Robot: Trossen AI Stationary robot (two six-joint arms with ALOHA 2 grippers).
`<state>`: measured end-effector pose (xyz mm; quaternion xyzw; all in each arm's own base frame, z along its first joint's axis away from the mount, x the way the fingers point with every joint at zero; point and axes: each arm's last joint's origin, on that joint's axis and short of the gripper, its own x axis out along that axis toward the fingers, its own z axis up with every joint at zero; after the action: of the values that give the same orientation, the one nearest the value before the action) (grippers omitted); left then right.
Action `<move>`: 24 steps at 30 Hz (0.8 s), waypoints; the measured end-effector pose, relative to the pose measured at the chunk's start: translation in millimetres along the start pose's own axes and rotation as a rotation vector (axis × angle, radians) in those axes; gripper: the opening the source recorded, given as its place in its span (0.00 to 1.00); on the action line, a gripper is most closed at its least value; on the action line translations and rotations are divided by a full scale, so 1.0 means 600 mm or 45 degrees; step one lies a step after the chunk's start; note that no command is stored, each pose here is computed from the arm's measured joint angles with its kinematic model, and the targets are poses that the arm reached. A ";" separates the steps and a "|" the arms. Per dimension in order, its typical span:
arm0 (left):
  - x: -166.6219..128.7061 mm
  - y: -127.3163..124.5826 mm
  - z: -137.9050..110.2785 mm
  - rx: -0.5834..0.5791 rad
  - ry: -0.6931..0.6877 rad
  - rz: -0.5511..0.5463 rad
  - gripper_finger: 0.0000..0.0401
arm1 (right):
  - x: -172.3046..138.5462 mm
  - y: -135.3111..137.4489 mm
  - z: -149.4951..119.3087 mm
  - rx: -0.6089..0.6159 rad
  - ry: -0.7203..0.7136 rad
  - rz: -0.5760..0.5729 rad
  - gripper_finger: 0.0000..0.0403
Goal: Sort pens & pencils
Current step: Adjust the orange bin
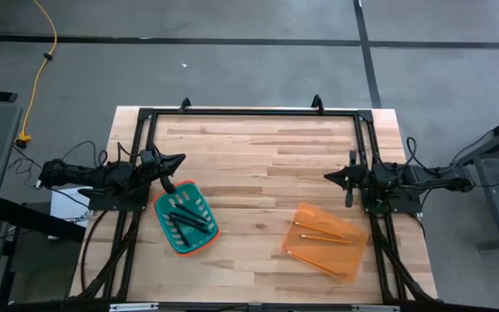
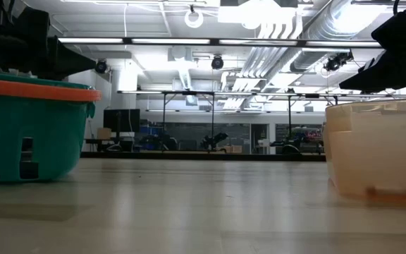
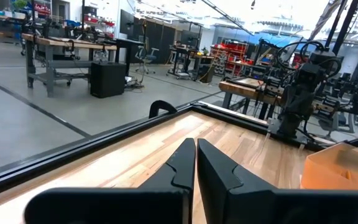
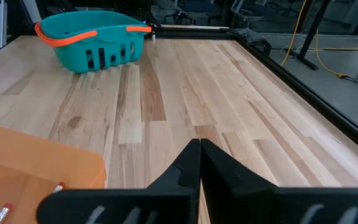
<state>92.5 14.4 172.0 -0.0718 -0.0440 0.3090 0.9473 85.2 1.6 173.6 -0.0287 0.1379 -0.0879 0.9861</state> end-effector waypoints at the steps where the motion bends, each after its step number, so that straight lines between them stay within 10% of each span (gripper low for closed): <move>1: 0.000 0.000 0.000 0.000 0.000 0.000 0.01 | 0.000 0.000 0.000 0.000 0.000 0.000 0.00; 14: 0.000 0.000 0.000 0.000 0.000 0.000 0.01 | 0.000 0.000 0.006 0.022 -0.048 -0.006 0.00; 24: 0.000 0.000 0.000 0.000 0.000 0.000 0.01 | -0.018 -0.015 0.072 0.114 -0.557 -0.274 0.00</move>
<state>92.5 14.4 172.0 -0.0717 -0.0439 0.3090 0.9473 85.6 -3.7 218.8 -0.0177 -0.0866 -0.1900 0.9778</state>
